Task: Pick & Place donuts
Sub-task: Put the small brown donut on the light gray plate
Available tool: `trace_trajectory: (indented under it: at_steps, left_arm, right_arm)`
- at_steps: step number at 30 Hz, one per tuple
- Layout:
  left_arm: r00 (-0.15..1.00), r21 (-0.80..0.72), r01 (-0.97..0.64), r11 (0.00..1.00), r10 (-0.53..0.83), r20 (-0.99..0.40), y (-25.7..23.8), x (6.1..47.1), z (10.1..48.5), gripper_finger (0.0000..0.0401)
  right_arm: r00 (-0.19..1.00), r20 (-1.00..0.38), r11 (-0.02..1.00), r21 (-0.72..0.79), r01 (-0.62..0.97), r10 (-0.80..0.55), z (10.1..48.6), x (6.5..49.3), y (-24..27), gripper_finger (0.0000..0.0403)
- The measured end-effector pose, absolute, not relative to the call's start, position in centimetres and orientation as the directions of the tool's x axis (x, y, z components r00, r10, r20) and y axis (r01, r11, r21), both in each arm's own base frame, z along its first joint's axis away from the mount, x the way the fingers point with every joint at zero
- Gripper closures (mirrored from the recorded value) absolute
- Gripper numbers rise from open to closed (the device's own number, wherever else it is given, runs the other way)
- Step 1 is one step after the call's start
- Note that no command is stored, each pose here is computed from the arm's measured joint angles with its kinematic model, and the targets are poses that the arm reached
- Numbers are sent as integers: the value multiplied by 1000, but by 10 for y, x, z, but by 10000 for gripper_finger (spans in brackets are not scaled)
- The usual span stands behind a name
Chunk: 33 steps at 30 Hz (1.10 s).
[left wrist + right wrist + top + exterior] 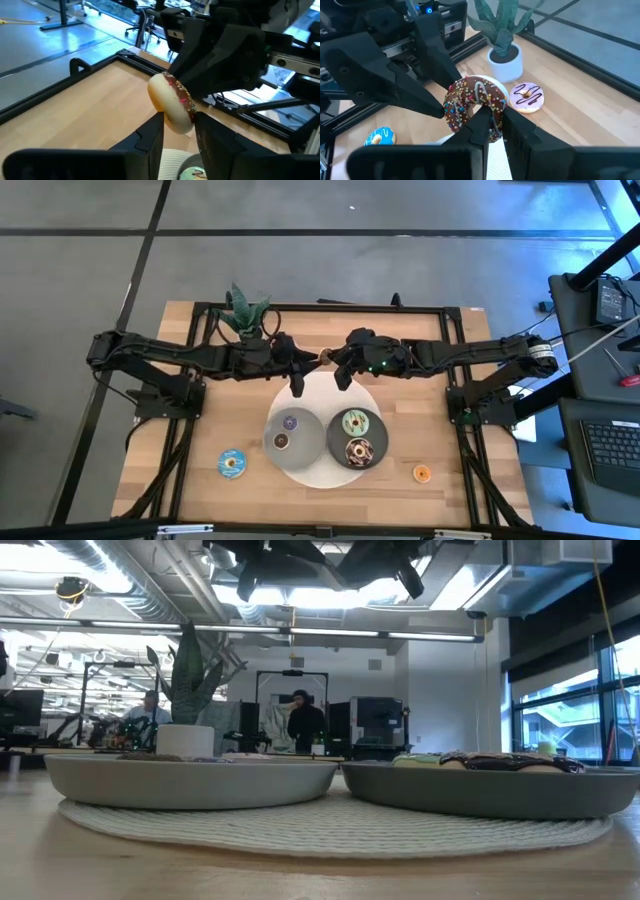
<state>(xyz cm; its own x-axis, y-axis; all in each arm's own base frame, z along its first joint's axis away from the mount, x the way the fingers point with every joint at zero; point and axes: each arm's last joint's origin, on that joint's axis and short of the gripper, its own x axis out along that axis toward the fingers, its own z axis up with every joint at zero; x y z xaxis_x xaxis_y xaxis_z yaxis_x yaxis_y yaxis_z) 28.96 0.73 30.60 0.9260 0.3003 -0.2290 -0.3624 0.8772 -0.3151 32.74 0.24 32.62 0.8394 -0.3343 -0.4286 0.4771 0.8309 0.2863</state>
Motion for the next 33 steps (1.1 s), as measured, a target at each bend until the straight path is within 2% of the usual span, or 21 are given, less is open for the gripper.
trace_trajectory:
  at_steps: [13,23,29,33]
  left_arm:
    - [917,-337,-390,857,328,-227,8,289,306,213]
    - [922,-339,-378,862,314,-228,8,289,306,201]
    - [894,-323,-444,836,390,-221,10,289,306,201]
    - [894,-325,-445,835,392,-217,10,289,307,201]
  right_arm:
    - [830,-421,827,261,498,-366,326,327,2,354]
    - [818,-411,816,242,524,-403,327,327,1,354]
    - [830,-383,814,262,519,-406,330,328,1,354]
    - [832,-377,814,264,517,-406,329,330,1,354]
